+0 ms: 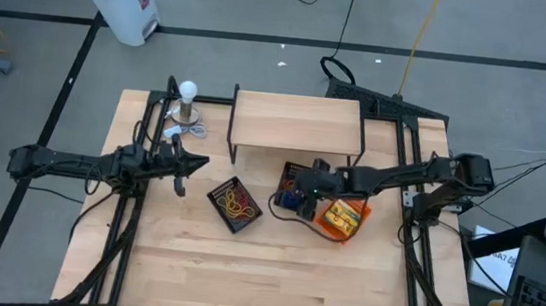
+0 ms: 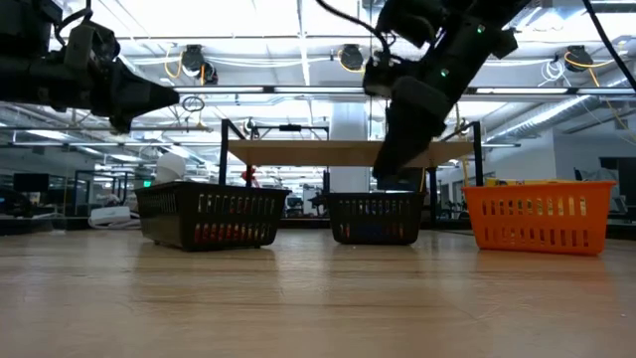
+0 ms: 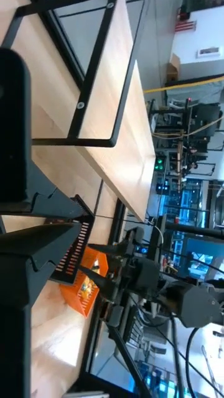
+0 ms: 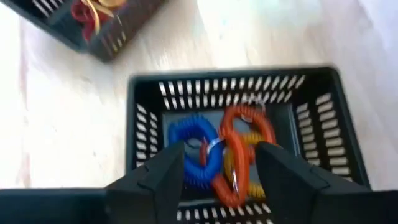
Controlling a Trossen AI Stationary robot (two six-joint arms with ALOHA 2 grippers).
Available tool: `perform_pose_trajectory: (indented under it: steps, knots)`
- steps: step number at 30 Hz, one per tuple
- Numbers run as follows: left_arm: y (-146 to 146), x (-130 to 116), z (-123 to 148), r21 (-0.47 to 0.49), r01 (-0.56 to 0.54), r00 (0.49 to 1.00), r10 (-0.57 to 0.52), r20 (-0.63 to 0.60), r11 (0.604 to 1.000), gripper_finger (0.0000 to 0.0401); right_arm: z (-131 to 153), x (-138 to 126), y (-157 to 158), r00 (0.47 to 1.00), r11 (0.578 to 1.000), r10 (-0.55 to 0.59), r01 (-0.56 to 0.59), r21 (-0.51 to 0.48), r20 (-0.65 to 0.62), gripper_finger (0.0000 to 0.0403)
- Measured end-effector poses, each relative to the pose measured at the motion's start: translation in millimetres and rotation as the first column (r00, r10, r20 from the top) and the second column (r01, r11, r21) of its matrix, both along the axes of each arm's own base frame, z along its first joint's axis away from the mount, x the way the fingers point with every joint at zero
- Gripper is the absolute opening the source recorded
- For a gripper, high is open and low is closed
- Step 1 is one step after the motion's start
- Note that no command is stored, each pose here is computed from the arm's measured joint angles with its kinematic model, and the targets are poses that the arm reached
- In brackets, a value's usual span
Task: Pick & Place Office Desk Supplies
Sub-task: Put the left black bin filled with rubber bands on the shelf
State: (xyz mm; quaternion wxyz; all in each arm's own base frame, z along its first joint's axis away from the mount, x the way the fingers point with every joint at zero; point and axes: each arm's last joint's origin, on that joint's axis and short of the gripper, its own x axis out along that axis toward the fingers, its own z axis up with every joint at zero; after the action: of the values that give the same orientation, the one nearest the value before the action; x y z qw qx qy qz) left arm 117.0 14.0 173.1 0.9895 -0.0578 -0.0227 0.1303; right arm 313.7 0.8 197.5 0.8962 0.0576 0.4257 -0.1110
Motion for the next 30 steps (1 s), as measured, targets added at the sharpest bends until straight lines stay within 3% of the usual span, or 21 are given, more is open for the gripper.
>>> perform_pose_trajectory:
  steps: [4,7,13,17,20,30]
  knots:
    - [0,0,0,-0.022,0.003,1.0,-0.003,0.001,1.0,0.0026,26,-3,4,0.988,0.998,0.057,-0.052,-0.04,0.142,0.0189]
    - [0,0,0,-0.032,0.009,1.0,-0.009,0.004,0.999,0.0026,56,-11,9,0.952,0.994,0.101,-0.084,-0.073,0.289,0.0166]
    - [0,0,-1,-0.047,0.009,1.0,-0.009,0.003,0.999,0.0026,102,-56,16,0.74,0.975,0.223,-0.167,-0.147,0.635,0.0079]
    - [0,0,-1,-0.046,0.009,1.0,-0.009,0.002,0.999,0.0026,100,-92,15,0.584,0.967,0.249,-0.201,-0.159,0.773,0.0013]
    - [0,0,-1,-0.045,0.009,1.0,-0.009,0.001,0.999,0.0026,90,-116,14,0.508,0.967,0.236,-0.209,-0.147,0.828,0.001]
    - [0,0,-1,-0.062,0.009,1.0,-0.009,0.008,0.998,0.0026,49,-166,0,0.496,0.987,0.158,-0.094,-0.128,0.854,0.0001]
